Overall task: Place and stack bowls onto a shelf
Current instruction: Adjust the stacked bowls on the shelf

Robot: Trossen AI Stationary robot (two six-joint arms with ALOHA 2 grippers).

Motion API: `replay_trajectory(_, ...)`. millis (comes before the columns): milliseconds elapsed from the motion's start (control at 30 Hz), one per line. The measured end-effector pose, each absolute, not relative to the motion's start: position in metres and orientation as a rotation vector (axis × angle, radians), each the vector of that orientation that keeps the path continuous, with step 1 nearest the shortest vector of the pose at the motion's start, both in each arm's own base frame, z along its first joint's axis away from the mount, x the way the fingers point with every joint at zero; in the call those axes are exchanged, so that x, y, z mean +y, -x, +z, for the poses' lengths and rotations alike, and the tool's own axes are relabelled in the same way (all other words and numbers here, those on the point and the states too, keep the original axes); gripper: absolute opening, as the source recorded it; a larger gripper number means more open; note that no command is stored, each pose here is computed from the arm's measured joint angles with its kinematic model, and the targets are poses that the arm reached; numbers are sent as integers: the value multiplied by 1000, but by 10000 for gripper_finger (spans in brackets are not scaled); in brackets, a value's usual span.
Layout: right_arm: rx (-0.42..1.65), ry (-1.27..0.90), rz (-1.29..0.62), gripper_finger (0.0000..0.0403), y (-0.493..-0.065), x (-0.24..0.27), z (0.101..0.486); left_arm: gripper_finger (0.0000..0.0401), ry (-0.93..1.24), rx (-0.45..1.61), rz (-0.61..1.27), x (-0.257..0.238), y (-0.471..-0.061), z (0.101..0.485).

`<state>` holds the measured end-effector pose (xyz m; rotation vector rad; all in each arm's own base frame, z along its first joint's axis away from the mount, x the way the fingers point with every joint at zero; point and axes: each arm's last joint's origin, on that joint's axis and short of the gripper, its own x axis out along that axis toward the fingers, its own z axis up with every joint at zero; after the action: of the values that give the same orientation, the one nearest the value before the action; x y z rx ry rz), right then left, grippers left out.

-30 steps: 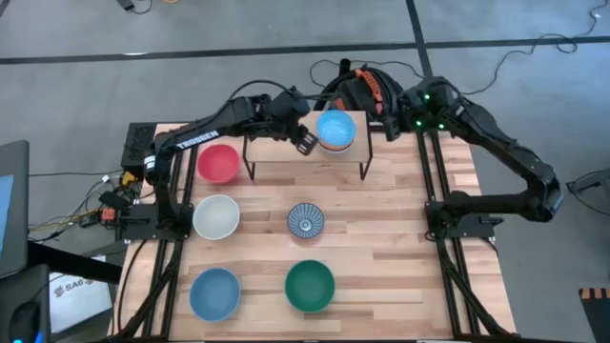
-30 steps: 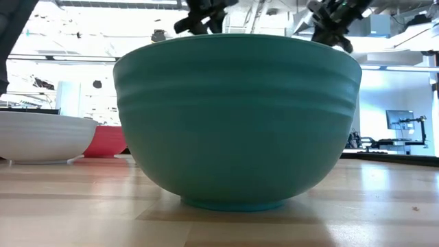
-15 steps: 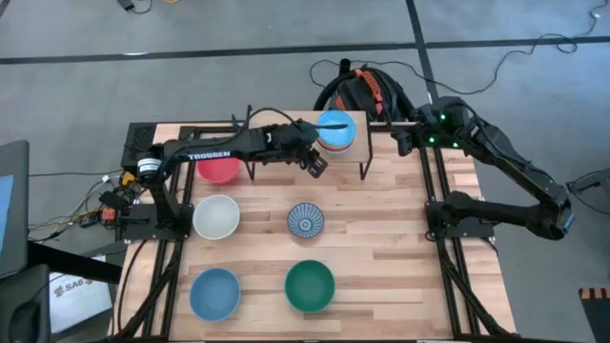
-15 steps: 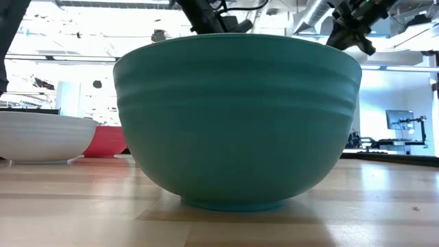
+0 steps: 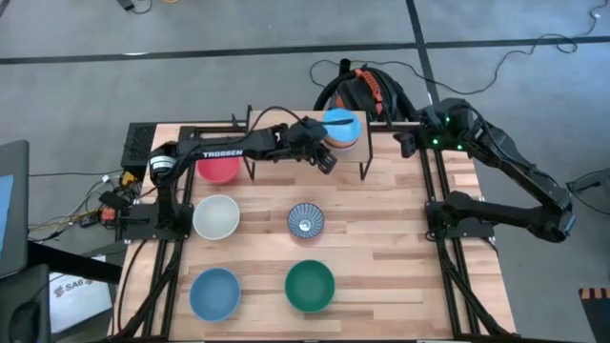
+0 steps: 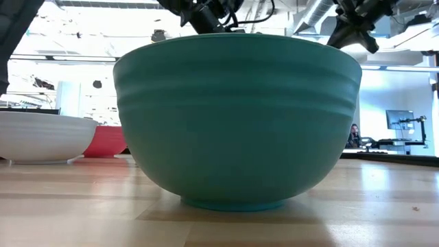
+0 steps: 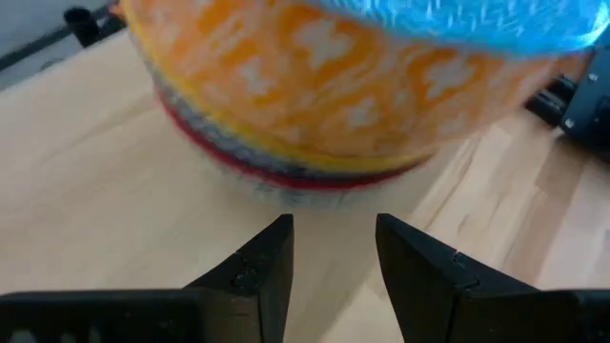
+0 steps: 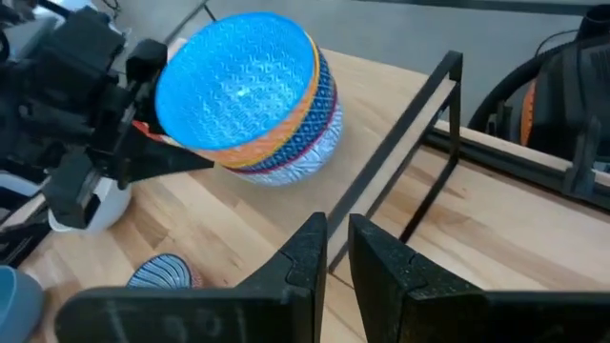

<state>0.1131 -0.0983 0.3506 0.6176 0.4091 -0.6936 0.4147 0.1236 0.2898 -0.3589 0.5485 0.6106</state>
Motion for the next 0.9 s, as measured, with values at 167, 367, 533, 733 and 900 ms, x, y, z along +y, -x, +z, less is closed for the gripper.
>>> replay_trajectory(167, 374, -582, -624, 74, -128, -98, 354, 135, 368, 583, 601, 120, -412, 289)
replay_trajectory(367, 335, -439, -536, 74, -152, -94, 357, 135, 377, 657, 599, 96, -389, 313)
replay_trajectory(533, 284, -384, -506, 74, -169, -94, 339, 134, 300, 467, 632, 84, -374, 356)
replay_trajectory(733, 203, -324, -479, 74, -184, -99, 318, 134, 205, 278, 693, 102, -379, 373)
replay_trajectory(900, 248, -283, -477, 74, -194, -104, 306, 134, 211, 315, 696, 113, -385, 360)
